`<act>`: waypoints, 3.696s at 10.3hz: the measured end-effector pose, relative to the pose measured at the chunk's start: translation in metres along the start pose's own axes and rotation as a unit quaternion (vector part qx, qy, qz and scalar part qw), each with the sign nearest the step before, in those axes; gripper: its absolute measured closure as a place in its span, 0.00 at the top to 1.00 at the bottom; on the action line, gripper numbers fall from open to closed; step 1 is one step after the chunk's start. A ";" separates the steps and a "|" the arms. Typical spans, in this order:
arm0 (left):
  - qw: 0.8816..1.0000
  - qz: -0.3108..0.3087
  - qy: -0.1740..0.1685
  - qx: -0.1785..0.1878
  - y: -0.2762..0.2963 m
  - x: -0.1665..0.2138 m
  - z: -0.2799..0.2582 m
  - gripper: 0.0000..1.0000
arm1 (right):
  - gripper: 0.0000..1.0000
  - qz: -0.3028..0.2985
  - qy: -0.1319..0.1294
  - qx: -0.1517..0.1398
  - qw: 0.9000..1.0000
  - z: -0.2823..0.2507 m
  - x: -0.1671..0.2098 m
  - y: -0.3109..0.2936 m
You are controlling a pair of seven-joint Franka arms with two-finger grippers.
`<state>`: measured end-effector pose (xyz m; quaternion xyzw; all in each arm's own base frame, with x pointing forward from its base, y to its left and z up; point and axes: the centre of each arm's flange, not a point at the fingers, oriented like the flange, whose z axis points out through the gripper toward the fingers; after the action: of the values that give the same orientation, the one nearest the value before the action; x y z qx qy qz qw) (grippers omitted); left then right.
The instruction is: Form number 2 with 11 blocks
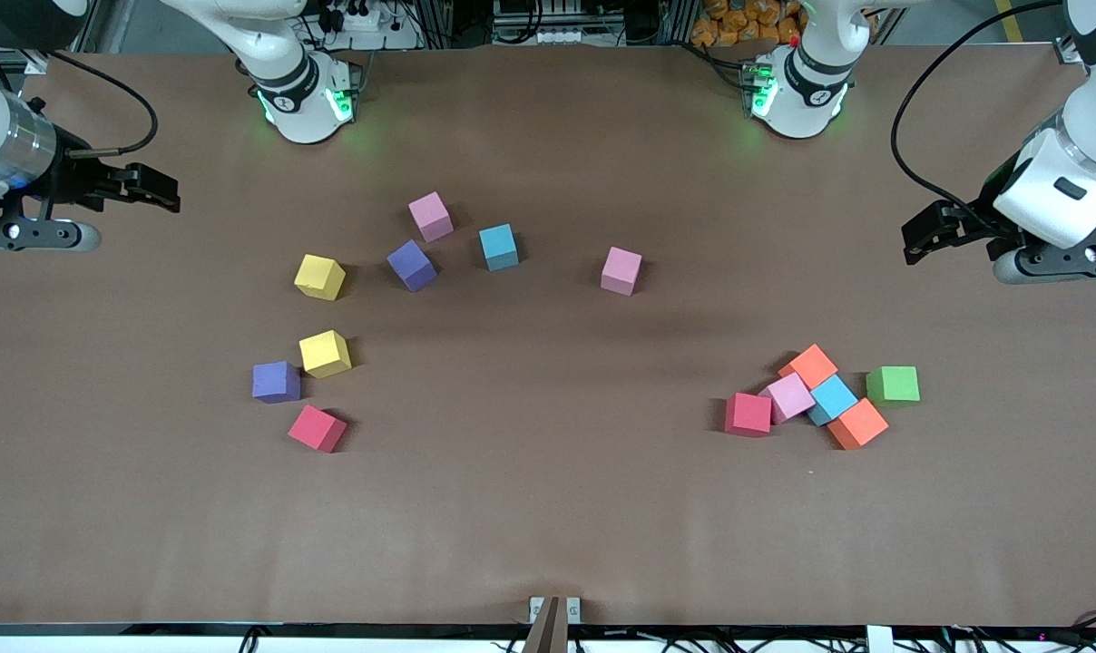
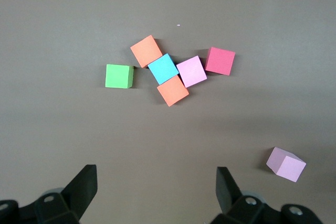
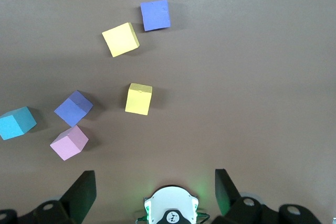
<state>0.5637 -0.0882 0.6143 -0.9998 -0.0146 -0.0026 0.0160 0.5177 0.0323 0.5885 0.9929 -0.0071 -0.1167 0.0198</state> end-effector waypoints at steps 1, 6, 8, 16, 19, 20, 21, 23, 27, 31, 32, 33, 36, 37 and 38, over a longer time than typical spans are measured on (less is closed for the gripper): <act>1.000 0.000 0.001 0.000 0.000 -0.001 -0.001 1.00 | 1.00 0.000 0.000 0.000 1.000 0.000 0.000 0.000; 1.000 0.016 -0.013 0.001 0.018 -0.005 0.003 1.00 | 1.00 0.007 0.000 0.000 1.000 -0.001 0.000 -0.003; 0.999 -0.008 -0.044 0.009 0.089 -0.011 0.038 1.00 | 1.00 0.015 0.001 -0.003 1.000 -0.002 -0.002 -0.015; 0.989 -0.128 -0.069 0.006 0.317 -0.101 0.183 1.00 | 1.00 -0.033 -0.010 0.040 0.999 0.073 0.017 -0.085; 0.957 -0.283 -0.069 0.009 0.332 -0.137 0.260 1.00 | 1.00 -0.065 0.001 0.038 0.997 0.138 0.016 -0.128; 0.935 -0.347 -0.068 0.013 0.329 -0.143 0.274 1.00 | 1.00 -0.081 0.012 0.036 0.996 0.166 0.012 -0.146; 0.914 -0.401 -0.066 0.014 0.326 -0.148 0.286 1.00 | 1.00 -0.099 0.021 0.032 0.994 0.194 0.004 -0.166; 0.874 -0.483 -0.060 -0.001 0.321 -0.158 0.311 1.00 | 1.00 -0.135 0.035 0.024 0.990 0.234 -0.016 -0.200; 0.832 -0.551 -0.056 -0.041 0.310 -0.172 0.351 1.00 | 1.00 -0.175 0.071 0.022 0.982 0.292 -0.047 -0.229; 0.823 -0.563 -0.067 -0.044 0.310 -0.173 0.383 1.00 | 1.00 -0.188 0.087 0.027 0.978 0.335 -0.049 -0.237; 0.823 -0.563 -0.069 -0.040 0.310 -0.174 0.389 1.00 | 1.00 -0.194 0.093 0.031 0.976 0.353 -0.047 -0.244; 0.822 -0.563 -0.071 -0.037 0.310 -0.175 0.394 1.00 | 1.00 -0.199 0.094 0.033 0.975 0.369 -0.046 -0.250; 0.830 -0.553 -0.068 -0.029 0.310 -0.178 0.406 0.74 | 1.00 -0.205 0.093 0.032 0.974 0.388 -0.043 -0.252; 0.833 -0.549 -0.066 -0.031 0.311 -0.179 0.405 0.61 | 1.00 -0.215 0.097 0.026 0.971 0.390 -0.044 -0.252; 0.835 -0.546 -0.067 -0.031 0.314 -0.182 0.404 0.61 | 1.00 -0.223 0.101 0.021 0.969 0.394 -0.045 -0.250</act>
<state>0.3932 -0.3948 0.1992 -0.8273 -0.5586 0.0560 -0.0203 0.3852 0.2680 0.2055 0.9762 0.2145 -0.0175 -0.0268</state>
